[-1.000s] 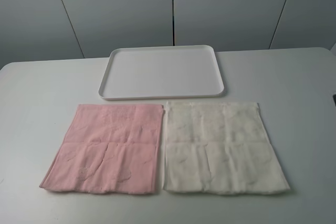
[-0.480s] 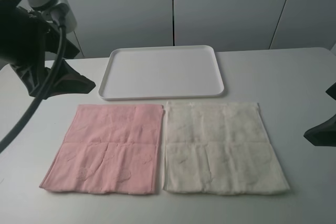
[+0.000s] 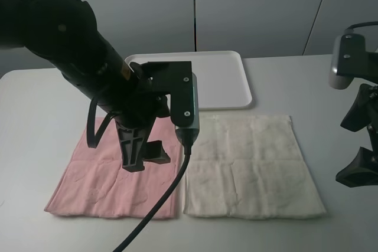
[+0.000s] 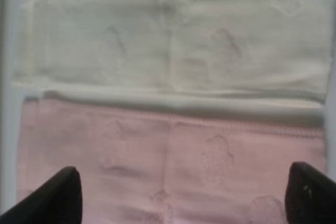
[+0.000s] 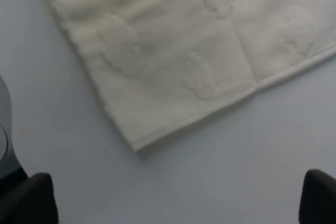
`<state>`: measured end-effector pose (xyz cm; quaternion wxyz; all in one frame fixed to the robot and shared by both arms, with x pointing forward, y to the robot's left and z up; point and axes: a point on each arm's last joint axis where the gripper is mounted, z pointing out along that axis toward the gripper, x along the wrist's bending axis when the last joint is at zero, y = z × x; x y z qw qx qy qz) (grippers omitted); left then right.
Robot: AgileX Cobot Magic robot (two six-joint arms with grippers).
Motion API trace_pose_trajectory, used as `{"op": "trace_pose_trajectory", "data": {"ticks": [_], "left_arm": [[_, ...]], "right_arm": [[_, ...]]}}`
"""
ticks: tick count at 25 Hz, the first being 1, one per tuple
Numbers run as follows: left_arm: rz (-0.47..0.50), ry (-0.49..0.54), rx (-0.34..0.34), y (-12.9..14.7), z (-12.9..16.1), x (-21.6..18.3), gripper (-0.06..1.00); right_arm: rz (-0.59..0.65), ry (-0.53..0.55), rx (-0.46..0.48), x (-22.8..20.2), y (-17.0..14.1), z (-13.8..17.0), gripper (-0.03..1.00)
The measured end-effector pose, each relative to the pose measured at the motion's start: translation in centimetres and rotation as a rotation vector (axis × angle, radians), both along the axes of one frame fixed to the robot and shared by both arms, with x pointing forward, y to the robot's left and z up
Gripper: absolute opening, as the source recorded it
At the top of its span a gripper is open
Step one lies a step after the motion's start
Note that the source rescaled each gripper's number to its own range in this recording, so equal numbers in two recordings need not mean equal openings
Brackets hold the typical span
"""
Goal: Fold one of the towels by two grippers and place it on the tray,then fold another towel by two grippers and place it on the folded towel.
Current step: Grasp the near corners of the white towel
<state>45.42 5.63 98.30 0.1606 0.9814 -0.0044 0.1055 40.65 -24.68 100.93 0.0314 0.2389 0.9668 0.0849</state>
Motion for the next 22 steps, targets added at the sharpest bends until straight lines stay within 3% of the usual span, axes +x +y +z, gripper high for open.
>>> {"op": "trace_pose_trajectory", "data": {"ticks": [14,22], "left_arm": [[-0.168,0.123,0.176,-4.8,-7.8,-4.1,0.99],[-0.166,0.138,0.194,-5.3,-9.1,-4.6,0.99]], "right_arm": [[0.067,-0.060,-0.068,0.3,-0.5,-2.6,1.00],[0.088,-0.006,-0.084,0.6,-0.5,-3.7,1.00]]}}
